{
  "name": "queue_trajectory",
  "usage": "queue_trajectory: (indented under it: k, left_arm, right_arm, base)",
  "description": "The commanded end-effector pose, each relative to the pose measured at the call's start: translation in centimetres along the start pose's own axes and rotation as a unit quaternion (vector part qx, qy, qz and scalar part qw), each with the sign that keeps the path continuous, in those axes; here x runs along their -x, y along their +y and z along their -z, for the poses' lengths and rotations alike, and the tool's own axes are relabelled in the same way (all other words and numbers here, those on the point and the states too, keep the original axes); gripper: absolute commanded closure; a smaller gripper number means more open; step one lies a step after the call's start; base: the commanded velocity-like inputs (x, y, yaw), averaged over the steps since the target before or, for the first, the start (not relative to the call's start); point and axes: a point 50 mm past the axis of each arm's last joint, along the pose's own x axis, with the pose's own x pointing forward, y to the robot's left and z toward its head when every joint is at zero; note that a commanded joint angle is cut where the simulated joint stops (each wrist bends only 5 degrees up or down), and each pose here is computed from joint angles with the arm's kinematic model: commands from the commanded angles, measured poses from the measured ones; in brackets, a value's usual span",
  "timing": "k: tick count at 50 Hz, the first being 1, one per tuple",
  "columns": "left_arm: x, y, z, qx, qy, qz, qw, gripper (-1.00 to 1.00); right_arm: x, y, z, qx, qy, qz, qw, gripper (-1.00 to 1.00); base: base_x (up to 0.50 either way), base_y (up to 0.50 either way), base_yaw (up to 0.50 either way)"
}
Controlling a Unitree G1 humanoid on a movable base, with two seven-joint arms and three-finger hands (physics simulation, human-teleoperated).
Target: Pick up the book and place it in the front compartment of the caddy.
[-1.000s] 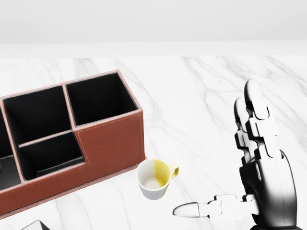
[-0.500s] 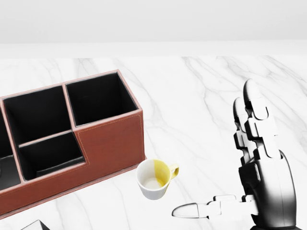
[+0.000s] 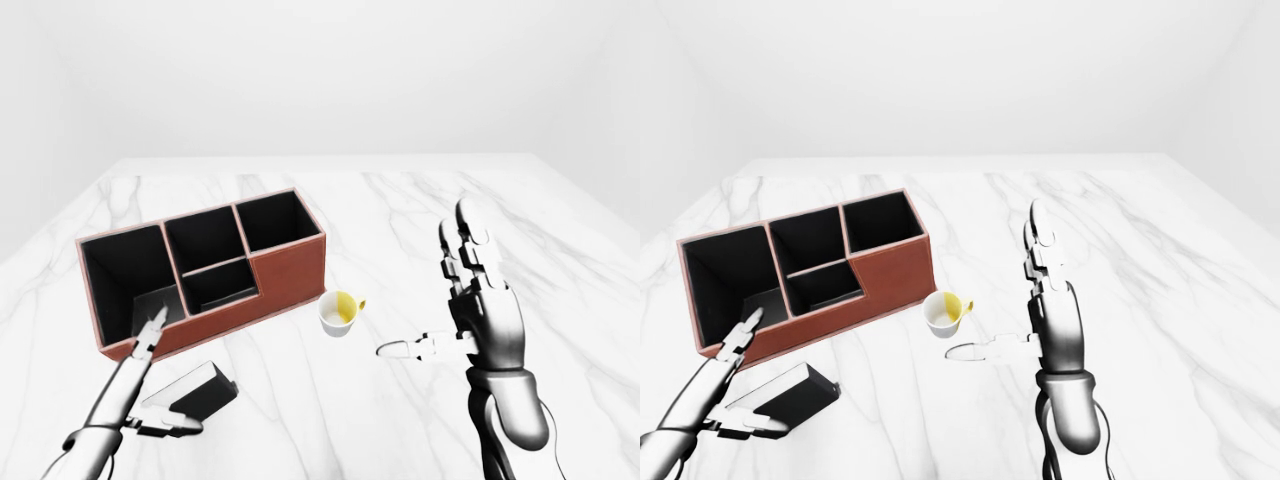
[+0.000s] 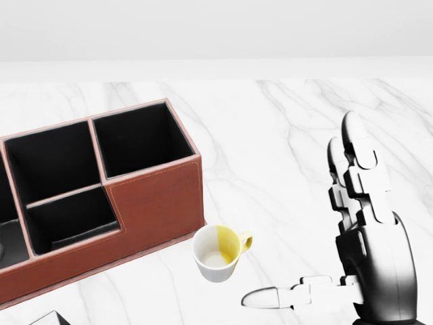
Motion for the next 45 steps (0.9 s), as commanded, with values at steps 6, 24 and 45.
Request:
queue_trajectory:
  k: [6, 24, 45]
  left_arm:
    - [-0.2, -0.1, 1.4, -0.015, 0.037, 0.002, 0.999, -1.00]
    - [-0.3, 0.1, 2.6, -0.042, 0.072, -0.011, 0.996, -1.00]
    - [-0.2, -0.5, 3.6, -0.039, 0.092, 0.016, 0.995, 1.00]
  right_arm:
    - [0.0, 0.0, 0.1, 0.000, 0.002, 0.000, 1.000, -0.98]
    - [0.0, 0.0, 0.1, 0.001, 0.003, -0.003, 1.000, -0.98]
    - [0.0, 0.0, -0.1, -0.001, -0.001, -0.001, 1.000, -0.98]
  base:
    - [0.00, 0.00, 0.00]
    - [0.00, 0.00, 0.00]
    - [0.00, 0.00, 0.00]
